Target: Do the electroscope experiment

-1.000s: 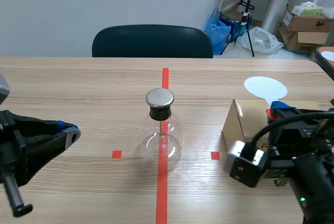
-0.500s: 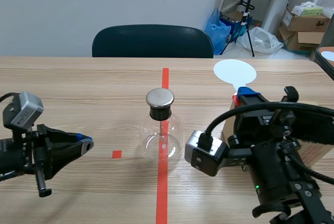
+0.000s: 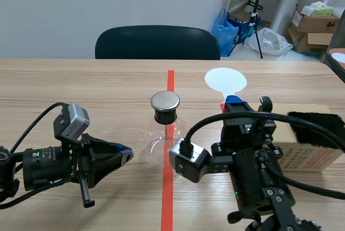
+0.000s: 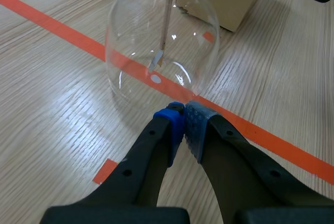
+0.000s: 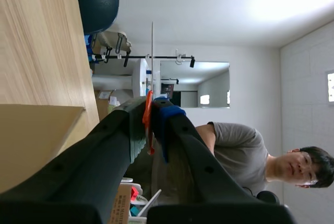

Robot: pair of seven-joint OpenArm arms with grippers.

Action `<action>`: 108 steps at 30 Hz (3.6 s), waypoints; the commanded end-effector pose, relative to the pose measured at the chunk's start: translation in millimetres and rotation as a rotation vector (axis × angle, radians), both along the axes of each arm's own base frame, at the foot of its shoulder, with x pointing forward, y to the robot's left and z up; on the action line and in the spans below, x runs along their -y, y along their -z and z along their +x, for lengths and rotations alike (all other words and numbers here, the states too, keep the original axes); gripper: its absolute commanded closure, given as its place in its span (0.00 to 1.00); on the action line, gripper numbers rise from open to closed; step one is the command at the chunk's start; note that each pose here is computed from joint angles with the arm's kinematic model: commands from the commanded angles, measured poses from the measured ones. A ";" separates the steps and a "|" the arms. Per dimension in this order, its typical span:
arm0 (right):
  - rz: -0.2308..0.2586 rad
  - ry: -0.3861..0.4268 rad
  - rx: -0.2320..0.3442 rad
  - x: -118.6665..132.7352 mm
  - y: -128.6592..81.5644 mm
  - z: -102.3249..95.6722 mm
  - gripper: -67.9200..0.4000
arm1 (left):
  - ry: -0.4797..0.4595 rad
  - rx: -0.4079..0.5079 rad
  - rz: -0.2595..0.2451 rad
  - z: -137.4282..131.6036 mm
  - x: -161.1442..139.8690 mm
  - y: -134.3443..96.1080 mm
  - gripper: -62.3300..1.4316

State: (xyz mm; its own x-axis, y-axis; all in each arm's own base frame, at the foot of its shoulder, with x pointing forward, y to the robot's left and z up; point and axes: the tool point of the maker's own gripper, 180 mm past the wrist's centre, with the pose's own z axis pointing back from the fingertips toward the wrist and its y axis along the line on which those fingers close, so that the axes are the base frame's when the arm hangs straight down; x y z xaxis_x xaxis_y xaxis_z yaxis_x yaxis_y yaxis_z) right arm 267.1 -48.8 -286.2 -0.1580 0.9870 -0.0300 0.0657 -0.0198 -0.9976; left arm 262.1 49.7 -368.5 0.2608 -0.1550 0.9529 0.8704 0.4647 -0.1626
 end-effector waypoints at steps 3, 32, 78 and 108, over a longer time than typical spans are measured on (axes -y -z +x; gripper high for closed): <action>0.015 0.021 0.029 1.2 -3.9 5.0 0.98 | -0.002 0.029 -0.038 5.3 8.3 -11.3 0.91; 0.050 0.057 0.072 6.3 -13.0 6.7 0.98 | -0.039 0.056 -0.008 11.9 11.3 -6.9 0.91; 0.050 0.053 0.071 5.5 -13.0 6.6 0.98 | -0.039 0.055 -0.009 11.6 11.2 -6.8 0.91; 0.049 0.049 0.071 4.8 -12.9 6.4 0.98 | -0.039 0.057 -0.012 11.8 11.2 -7.5 0.91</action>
